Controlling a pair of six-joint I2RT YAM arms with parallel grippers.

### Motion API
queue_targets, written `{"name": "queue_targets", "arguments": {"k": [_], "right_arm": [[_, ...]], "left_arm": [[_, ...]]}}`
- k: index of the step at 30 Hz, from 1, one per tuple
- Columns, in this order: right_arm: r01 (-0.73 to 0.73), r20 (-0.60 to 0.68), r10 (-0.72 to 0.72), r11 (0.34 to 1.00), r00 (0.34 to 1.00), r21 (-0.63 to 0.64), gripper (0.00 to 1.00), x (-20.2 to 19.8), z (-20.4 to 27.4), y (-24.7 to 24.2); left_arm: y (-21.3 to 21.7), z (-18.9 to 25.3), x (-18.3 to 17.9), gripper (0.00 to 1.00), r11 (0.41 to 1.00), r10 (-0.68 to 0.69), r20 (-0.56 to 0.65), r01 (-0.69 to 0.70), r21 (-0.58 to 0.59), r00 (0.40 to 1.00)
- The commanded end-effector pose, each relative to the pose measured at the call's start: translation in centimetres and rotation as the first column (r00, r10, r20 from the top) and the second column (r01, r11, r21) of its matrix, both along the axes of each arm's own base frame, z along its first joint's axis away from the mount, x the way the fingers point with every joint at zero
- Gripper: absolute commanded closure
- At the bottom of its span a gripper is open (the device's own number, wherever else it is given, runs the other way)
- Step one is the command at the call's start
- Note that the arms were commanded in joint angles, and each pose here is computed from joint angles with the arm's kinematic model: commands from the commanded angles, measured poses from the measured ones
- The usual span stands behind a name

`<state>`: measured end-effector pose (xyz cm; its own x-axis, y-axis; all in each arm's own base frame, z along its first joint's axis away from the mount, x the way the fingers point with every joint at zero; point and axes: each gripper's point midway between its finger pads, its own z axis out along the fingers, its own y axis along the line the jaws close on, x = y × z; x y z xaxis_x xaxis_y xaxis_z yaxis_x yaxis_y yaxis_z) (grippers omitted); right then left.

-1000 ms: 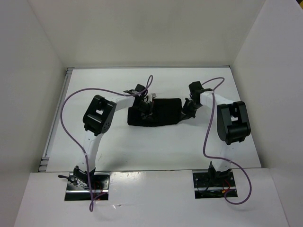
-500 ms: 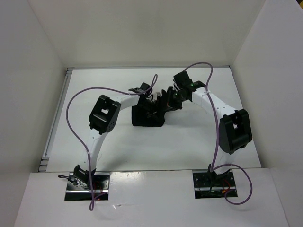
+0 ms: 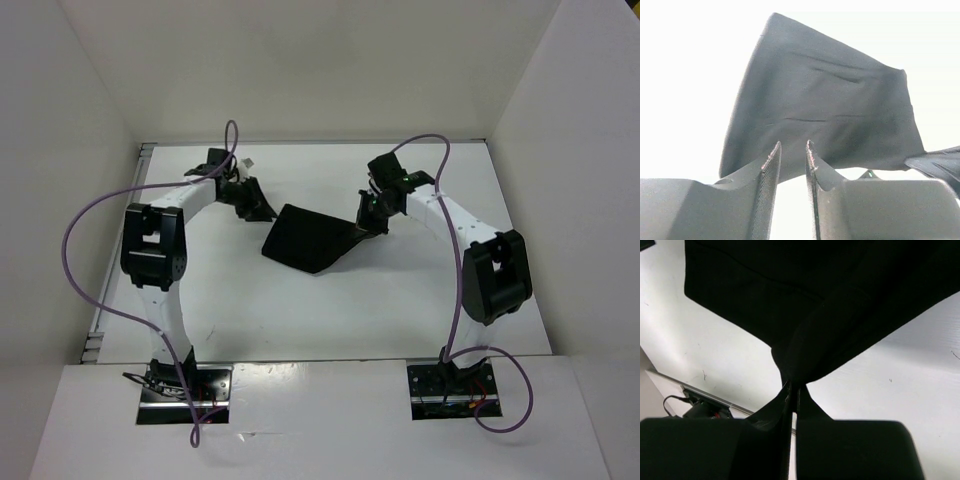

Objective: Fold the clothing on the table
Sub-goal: Fold the skirt

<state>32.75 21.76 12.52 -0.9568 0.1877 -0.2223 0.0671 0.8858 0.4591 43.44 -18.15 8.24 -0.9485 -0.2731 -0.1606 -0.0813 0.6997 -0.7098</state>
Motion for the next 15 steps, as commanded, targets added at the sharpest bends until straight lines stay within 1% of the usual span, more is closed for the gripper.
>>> {"name": "queue_targets", "arguments": {"k": [1,2,3,5,7,9,10,11,15], "right_arm": [[-0.019,-0.026,0.019,0.999,0.999,-0.029,1.00,-0.7,-0.8,-0.2],[-0.020,-0.035,0.018,0.999,0.999,-0.032,1.00,-0.9,-0.8,-0.3],[-0.020,-0.035,0.018,0.999,0.999,-0.032,1.00,-0.9,-0.8,-0.3],[-0.031,-0.034,0.030,0.999,0.999,-0.027,1.00,-1.0,-0.8,-0.2],[-0.042,-0.033,0.041,0.999,0.999,-0.026,1.00,-1.1,-0.5,0.2],[-0.042,-0.030,0.041,0.999,0.999,-0.025,1.00,-0.8,-0.5,0.3],[-0.054,-0.015,0.054,0.998,0.998,-0.019,1.00,-0.7,0.1,0.9],[-0.066,-0.019,0.066,0.998,0.998,-0.020,1.00,-0.7,0.1,1.4],[-0.118,-0.020,0.118,0.993,0.993,-0.014,1.00,-0.5,0.0,3.4]], "left_arm": [[2.8,-2.4,-1.6,0.68,0.994,0.040,-0.047,-0.035,0.100,0.998],[4.0,-3.0,-1.6,0.68,0.991,0.062,-0.052,-0.055,0.124,0.997],[4.1,-3.9,-2.5,0.69,0.990,0.062,-0.080,-0.051,0.128,0.995],[4.5,-5.6,-3.1,0.69,0.986,0.074,-0.112,-0.056,0.157,0.991],[4.5,-6.5,-3.6,0.69,0.986,0.074,-0.133,-0.053,0.160,0.988],[3.7,-7.6,-4.4,0.70,0.985,0.055,-0.160,-0.027,0.172,0.986],[3.7,-7.6,-4.2,0.70,0.985,0.054,-0.151,-0.028,0.171,0.987],[3.3,-8.5,-5.2,0.70,0.985,0.041,-0.181,-0.009,0.175,0.983],[2.0,-8.8,-6.3,0.70,0.990,0.012,-0.197,0.016,0.137,0.980]]}}
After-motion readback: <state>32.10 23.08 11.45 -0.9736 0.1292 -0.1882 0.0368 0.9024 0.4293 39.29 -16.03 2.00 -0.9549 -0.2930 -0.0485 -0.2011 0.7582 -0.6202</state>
